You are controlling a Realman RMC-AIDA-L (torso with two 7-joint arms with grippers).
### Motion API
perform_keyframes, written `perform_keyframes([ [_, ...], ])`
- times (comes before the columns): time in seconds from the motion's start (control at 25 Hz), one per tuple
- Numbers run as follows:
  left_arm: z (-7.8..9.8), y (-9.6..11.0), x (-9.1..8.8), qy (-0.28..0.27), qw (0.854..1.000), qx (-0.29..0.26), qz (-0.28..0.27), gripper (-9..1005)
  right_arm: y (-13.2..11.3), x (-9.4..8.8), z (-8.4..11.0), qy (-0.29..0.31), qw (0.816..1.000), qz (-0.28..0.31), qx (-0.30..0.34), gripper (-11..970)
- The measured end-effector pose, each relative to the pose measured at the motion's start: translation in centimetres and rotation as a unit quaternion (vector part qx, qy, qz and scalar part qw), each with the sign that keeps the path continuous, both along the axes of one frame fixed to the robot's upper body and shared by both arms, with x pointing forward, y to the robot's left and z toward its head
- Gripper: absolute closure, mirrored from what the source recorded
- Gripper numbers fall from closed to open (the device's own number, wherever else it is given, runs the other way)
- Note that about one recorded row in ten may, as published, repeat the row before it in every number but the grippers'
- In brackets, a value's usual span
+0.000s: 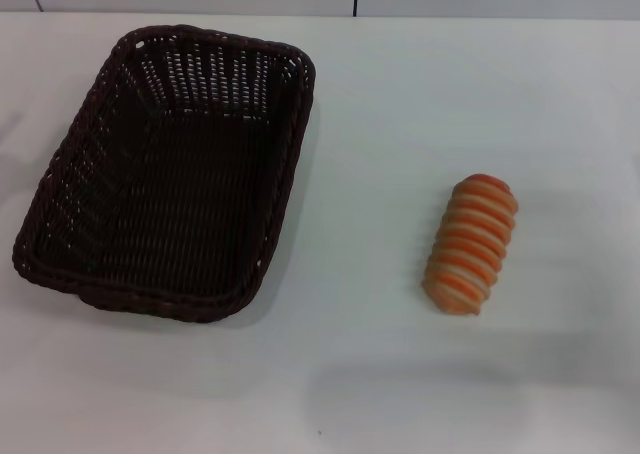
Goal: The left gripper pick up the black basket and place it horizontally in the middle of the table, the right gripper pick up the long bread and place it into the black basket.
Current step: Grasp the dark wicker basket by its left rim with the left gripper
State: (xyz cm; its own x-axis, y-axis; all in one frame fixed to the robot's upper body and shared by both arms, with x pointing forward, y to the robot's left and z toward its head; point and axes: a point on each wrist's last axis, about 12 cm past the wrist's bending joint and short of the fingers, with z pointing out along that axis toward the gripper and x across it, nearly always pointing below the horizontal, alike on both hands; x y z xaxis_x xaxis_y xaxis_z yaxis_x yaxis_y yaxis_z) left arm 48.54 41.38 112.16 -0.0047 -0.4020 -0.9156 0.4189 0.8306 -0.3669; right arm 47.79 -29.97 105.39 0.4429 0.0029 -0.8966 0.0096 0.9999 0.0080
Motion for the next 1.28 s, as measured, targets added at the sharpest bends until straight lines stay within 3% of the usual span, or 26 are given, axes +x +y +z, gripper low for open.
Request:
perform_keyframes([
  [0.28, 3.2, -1.4, 2.2, 0.109, 0.992, 0.053, -0.039, 195, 0.0, 0.0, 0.0, -0.001, 1.000, 0.000, 0.001, 309],
  [0.4, 3.6, -1.7, 2.4, 0.124, 0.990, 0.065, -0.037, 196, 0.0, 0.0, 0.0, -0.001, 1.000, 0.000, 0.001, 309],
  [0.48, 5.4, -3.8, 3.3, 0.180, 0.975, 0.122, -0.035, 196, 0.0, 0.0, 0.0, -0.001, 1.000, 0.000, 0.001, 308],
  [0.68, 6.9, -5.7, 3.8, 0.228, 0.959, 0.167, -0.031, 198, 0.0, 0.0, 0.0, -0.001, 1.000, -0.001, 0.001, 308],
  [0.88, 7.2, -8.3, 4.5, 0.288, 0.932, 0.220, -0.014, 200, 0.0, 0.0, 0.0, -0.001, 1.000, -0.001, 0.001, 308],
  [1.28, 5.7, -10.4, 5.4, 0.342, 0.904, 0.257, 0.016, 204, 0.1, 0.1, 0.1, -0.002, 1.000, 0.000, 0.001, 309],
])
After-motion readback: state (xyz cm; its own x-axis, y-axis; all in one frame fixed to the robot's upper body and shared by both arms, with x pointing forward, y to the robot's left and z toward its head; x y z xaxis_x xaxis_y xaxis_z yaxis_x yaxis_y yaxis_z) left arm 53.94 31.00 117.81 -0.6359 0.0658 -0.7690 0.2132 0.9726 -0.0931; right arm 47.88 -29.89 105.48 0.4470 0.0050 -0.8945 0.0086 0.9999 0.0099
